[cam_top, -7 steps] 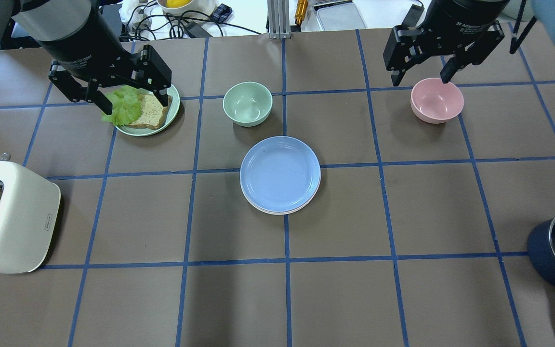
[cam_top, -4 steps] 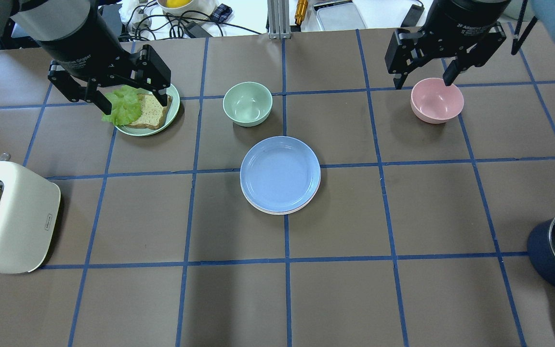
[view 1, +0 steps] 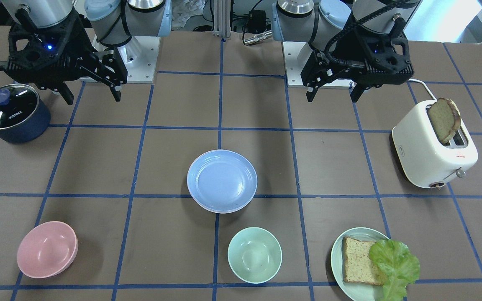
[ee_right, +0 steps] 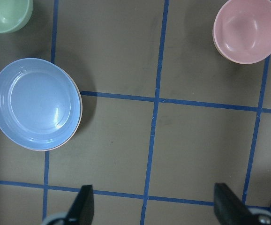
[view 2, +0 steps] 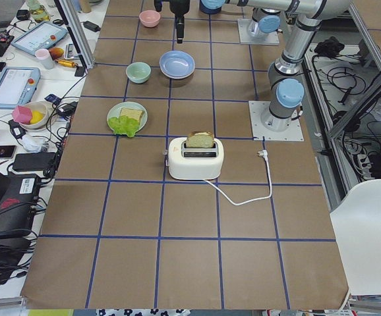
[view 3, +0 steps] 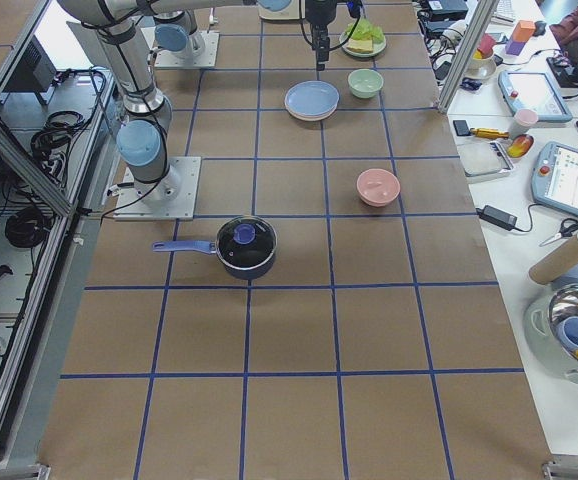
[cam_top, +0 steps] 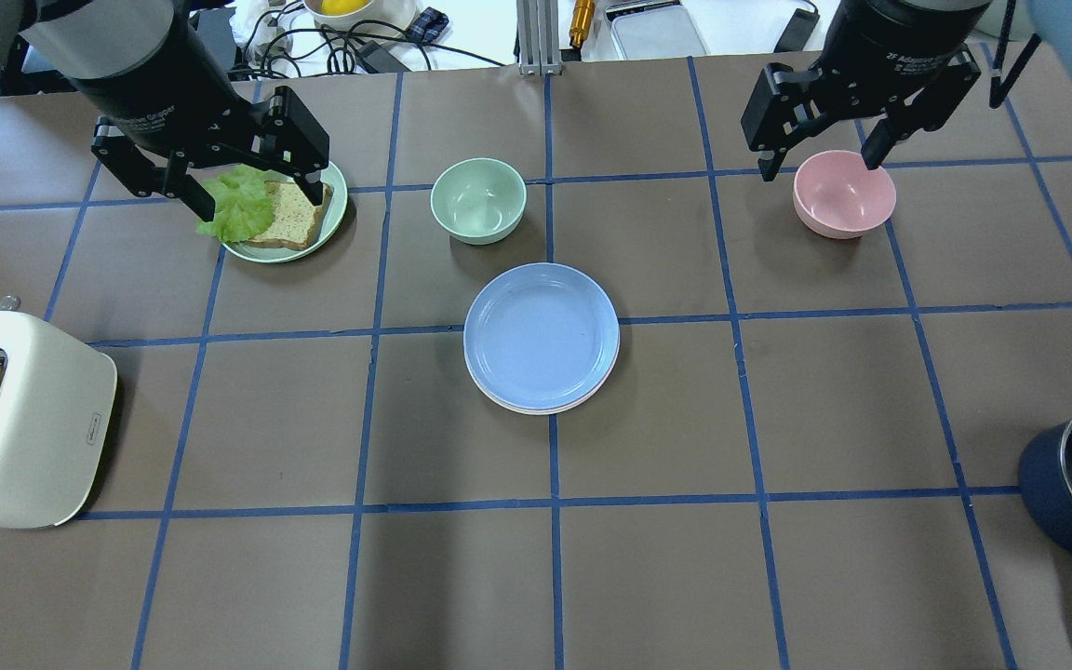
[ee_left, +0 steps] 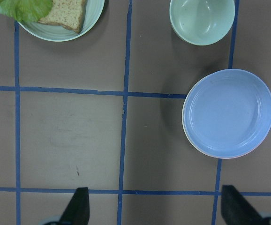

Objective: Stack three plates with pink and blue

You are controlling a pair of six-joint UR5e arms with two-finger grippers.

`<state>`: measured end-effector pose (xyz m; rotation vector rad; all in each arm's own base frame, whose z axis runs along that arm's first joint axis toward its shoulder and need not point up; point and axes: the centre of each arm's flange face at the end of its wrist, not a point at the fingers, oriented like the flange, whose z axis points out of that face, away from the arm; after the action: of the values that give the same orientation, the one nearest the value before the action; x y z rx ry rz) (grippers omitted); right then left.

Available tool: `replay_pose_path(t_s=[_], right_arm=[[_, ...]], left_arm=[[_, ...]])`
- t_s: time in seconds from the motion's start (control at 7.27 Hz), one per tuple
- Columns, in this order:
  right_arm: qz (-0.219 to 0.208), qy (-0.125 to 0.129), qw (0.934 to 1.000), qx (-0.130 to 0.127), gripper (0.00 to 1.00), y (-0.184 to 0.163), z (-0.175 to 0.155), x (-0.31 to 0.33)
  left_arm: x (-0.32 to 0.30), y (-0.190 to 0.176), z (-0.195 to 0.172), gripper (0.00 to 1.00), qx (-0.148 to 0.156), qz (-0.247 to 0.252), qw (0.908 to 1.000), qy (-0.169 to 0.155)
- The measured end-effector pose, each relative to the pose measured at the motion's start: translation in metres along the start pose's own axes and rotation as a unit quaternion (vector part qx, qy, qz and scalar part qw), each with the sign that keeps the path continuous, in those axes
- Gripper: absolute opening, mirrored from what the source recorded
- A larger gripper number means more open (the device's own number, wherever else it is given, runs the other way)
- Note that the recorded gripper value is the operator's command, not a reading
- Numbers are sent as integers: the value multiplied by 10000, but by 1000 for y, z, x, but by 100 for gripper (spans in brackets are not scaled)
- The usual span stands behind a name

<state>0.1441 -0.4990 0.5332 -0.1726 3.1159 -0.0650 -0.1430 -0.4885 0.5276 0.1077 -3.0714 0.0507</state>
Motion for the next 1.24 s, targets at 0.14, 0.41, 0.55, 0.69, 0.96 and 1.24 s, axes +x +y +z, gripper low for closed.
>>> replay_pose_path(t_s=[0.14,0.41,0.55,0.69,0.96,1.24], right_arm=[[-53,-6,10000,-2,100,0,0,0],[-196,-14,9998,-19,100,1,0,0],[-228,-18,9997,-59,100,1,0,0],[-242,-23,9997,-85,100,2,0,0],[-248,-28,9996,-97,100,2,1,-1],[-251,-39,9996,-103,100,1,1,-1]], left_arm=[[0,0,0,100,-1,1,10000,2],[0,0,0,100,-1,-3,10000,3],[0,0,0,100,0,-5,10000,1],[0,0,0,100,0,-7,10000,-2],[0,0,0,100,0,-6,10000,-5],[0,0,0,100,0,-2,10000,-3]])
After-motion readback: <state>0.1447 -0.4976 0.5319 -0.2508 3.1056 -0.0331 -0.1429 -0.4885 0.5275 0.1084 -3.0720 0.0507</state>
